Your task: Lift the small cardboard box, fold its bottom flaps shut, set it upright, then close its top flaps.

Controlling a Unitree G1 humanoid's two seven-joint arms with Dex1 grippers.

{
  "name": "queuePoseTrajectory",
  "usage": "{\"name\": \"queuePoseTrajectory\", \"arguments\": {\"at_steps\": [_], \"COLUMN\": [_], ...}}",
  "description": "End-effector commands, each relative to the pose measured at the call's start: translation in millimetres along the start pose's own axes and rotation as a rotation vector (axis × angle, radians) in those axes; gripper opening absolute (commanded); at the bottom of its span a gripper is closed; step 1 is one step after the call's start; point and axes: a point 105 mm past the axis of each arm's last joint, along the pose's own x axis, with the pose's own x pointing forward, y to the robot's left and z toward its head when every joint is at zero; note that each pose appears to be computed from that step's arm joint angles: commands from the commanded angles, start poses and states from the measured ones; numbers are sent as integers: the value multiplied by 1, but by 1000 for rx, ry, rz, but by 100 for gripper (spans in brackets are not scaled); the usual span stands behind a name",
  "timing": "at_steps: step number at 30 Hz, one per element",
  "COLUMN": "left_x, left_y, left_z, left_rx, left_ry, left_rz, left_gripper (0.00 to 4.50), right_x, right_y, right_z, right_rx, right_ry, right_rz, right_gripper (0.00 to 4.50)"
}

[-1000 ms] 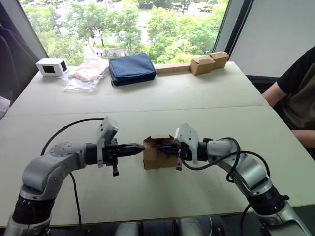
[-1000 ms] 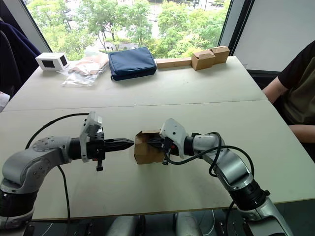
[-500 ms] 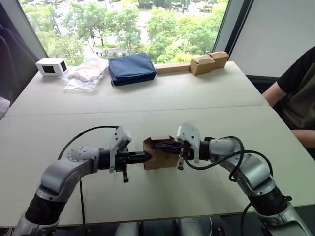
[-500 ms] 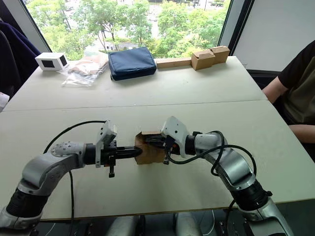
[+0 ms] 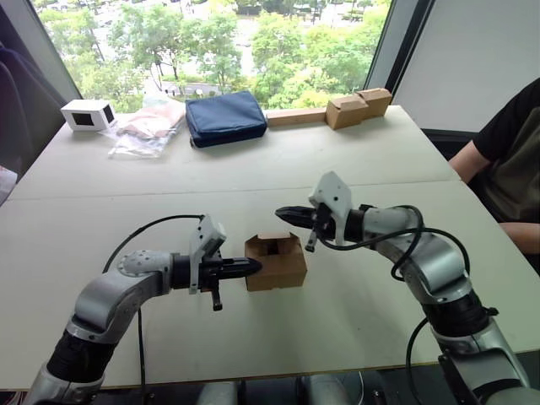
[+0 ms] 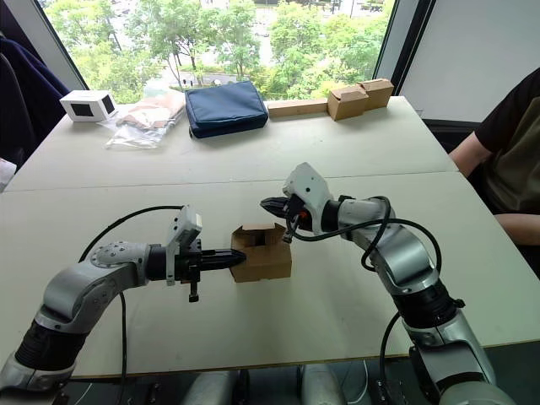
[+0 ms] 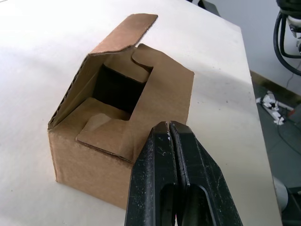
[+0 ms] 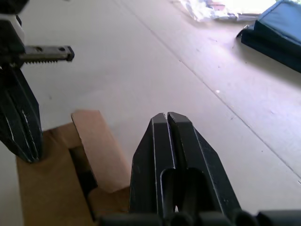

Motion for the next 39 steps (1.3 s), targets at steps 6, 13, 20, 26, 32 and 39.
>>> {"name": "queuePoseTrajectory", "arguments": {"at_steps": [6,13,20,26,32,39], "left_x": [-3,-7,-13,6,19,22], "left_y": [0,0,17,23,34,38], "left_z": [5,9,30,34,30,31], "left_rx": [22,19,-2,6,27,0], "left_ry": [-18,-30,-119,-141,-135,-174], "left_rz": [22,24,78,81,112,120], "left_gripper": [4,4,4,4,4,4], "right_x": [0,0,0,-2,-12,-30], "right_y": [22,30,28,25,24,48], "right_z": [-2,-8,-9,-4,8,20], "right_rx": [-88,-84,-83,-85,-91,-96], "right_ry": [29,45,42,21,-25,-59], "right_rz": [108,123,94,64,32,108], "right_gripper": [0,0,0,0,0,0]}}
